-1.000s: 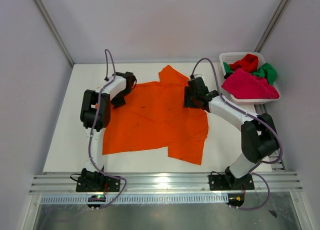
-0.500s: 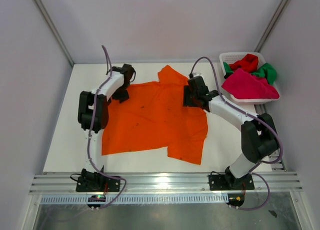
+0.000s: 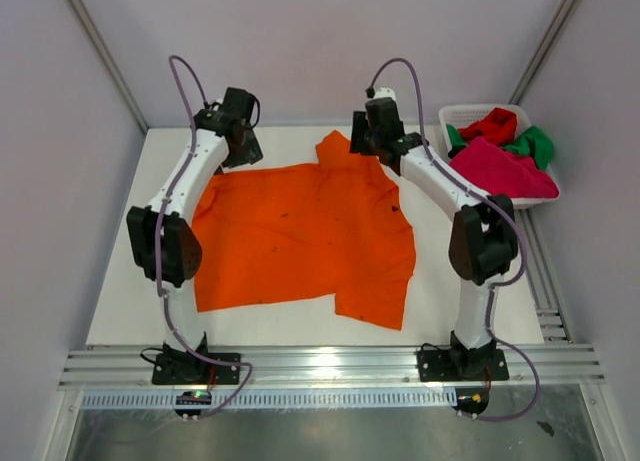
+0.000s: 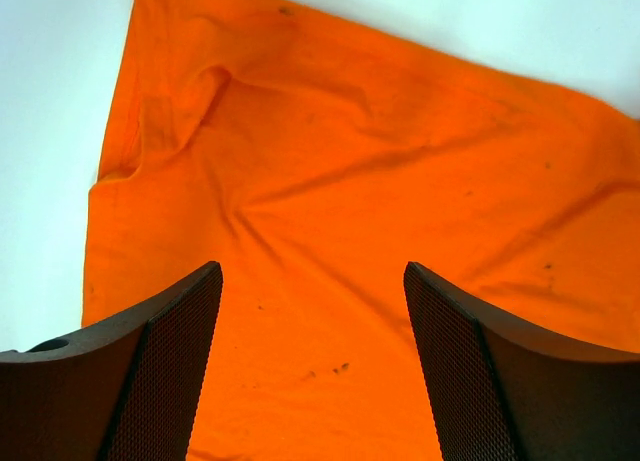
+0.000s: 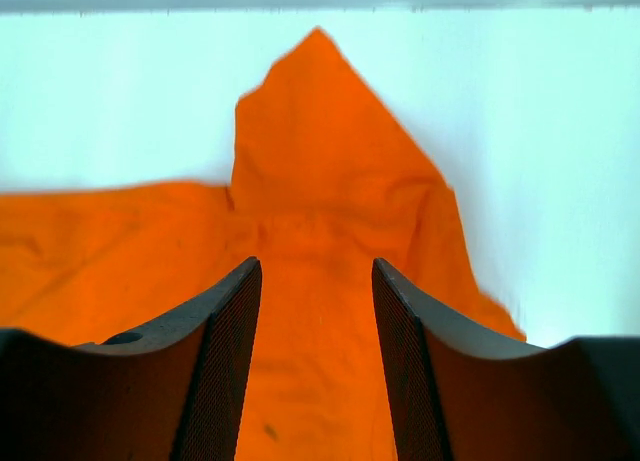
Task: Fold and stack the t-shirts
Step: Flatten out the tshirt
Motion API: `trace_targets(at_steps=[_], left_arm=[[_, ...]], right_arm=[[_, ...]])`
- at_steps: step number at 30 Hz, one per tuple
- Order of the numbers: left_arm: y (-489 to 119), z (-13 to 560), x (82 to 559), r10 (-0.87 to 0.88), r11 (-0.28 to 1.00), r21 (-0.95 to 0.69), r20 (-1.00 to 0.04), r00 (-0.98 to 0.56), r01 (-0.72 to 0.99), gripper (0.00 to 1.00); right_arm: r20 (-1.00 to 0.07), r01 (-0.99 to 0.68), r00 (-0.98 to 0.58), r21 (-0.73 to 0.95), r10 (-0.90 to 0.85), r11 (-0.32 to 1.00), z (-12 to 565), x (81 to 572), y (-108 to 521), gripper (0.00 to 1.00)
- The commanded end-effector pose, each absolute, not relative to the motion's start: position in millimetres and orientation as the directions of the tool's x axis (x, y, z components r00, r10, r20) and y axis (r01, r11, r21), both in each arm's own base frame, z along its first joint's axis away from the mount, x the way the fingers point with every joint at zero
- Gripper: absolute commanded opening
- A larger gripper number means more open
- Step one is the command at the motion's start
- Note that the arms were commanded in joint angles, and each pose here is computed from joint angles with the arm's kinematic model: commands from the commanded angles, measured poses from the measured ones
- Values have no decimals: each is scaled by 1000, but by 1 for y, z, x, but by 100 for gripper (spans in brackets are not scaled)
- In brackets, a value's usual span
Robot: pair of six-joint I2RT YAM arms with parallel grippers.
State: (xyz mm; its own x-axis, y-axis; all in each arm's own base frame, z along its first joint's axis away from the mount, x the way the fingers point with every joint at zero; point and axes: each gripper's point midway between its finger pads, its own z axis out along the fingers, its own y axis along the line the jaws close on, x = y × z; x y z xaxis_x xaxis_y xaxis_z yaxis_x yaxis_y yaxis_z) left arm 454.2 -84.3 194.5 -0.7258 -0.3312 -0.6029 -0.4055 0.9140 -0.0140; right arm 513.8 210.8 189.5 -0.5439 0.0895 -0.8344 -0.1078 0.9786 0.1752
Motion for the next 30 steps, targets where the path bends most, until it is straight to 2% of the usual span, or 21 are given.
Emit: trace_targets(at_steps=[1,4,5,7,13,23,30], left_arm=[[-87,191,443,-317,926,-16,-575,-754,-377,76],[-90,190,438,-324,928,-32,-559,-763,-371,76],[-92,191,436,-327,929,-38,-556,-764,-369,75],[-97,190,432,-341,929,-67,-539,-771,-364,75],[-112,193,421,-365,928,-132,-516,-775,-348,75],[-126,197,412,-357,933,-147,-509,-783,-329,76],[-135,192,409,-356,933,-147,-497,-791,-328,75]], right_arm=[[-861,-119,-501,176,94,977,210,550,212,53],[-872,-163,-488,141,44,976,213,578,217,53],[-892,-174,-449,131,40,976,232,588,218,53],[-882,-195,-470,68,-32,979,210,600,217,53],[-887,-223,-452,10,-95,975,180,623,215,53],[-832,-232,-539,-2,-131,973,106,626,205,53],[-795,-218,-595,13,-123,976,86,611,201,53]])
